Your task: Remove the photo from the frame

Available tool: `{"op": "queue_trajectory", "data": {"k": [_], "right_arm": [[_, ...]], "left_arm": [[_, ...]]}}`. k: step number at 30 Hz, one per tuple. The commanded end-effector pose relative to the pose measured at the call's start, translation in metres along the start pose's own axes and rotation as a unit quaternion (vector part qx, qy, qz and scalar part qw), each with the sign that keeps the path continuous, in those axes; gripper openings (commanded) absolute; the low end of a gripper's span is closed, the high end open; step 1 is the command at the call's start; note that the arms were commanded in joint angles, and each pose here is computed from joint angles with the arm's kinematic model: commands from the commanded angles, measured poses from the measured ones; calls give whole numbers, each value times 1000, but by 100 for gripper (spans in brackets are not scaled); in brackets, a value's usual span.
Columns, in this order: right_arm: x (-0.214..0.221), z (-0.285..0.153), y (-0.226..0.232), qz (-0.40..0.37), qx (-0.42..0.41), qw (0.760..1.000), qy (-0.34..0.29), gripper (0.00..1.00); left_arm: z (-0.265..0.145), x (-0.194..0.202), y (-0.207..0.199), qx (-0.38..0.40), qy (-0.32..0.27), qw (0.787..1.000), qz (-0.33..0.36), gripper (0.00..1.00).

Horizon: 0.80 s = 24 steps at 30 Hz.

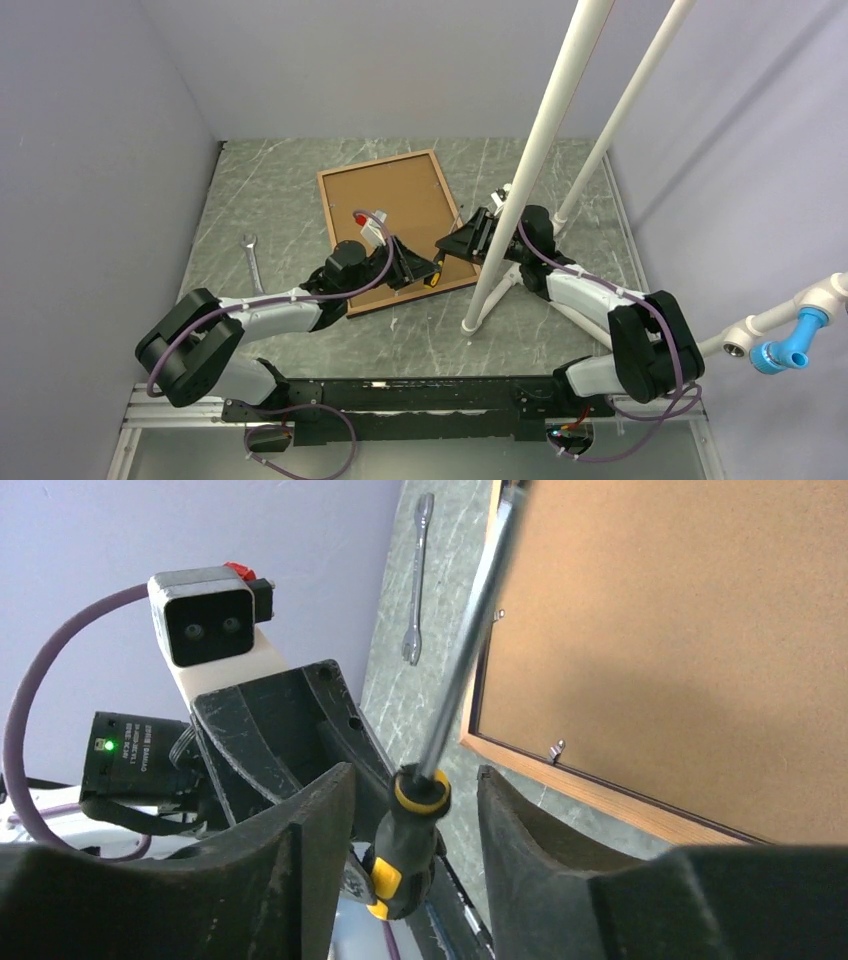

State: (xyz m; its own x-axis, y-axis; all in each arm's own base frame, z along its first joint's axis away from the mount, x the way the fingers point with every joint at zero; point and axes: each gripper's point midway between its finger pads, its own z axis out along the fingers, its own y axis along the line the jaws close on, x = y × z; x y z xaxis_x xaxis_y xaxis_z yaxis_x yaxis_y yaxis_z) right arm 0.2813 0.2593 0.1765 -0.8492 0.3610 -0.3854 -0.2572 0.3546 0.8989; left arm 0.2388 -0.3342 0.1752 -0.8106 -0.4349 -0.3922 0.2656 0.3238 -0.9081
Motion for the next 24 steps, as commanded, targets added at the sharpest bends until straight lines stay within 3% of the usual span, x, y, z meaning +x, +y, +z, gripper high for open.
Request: {"op": "queue_trajectory", "data": {"k": [1,6,10,12,14,19,21,24], "right_arm": [[-9,7,30,-36,-50,998,-2,46],[-3,11,29,-58,-47,997,17,26],[4,14,27,-76,-52,995,49,0],[4,15,24,-94,-47,993,59,0],[5,15,22,-117,-39,990,70,0],[9,13,13,-173,-22,979,105,0],[13,13,14,-184,-33,975,121,0],[21,15,15,-191,-46,970,144,0]], "left_arm": [[7,-12,-32,49,-20,999,12,0],[4,-12,-27,33,-22,999,26,0],[2,-10,-23,8,-7,999,43,1],[0,-6,-21,-11,11,999,46,13],[-6,-4,-22,-17,23,997,69,31],[-31,-17,-16,-43,-6,994,104,73],[-39,-30,-15,-51,-15,993,101,81],[-45,-53,-12,-61,-22,994,82,84]]}}
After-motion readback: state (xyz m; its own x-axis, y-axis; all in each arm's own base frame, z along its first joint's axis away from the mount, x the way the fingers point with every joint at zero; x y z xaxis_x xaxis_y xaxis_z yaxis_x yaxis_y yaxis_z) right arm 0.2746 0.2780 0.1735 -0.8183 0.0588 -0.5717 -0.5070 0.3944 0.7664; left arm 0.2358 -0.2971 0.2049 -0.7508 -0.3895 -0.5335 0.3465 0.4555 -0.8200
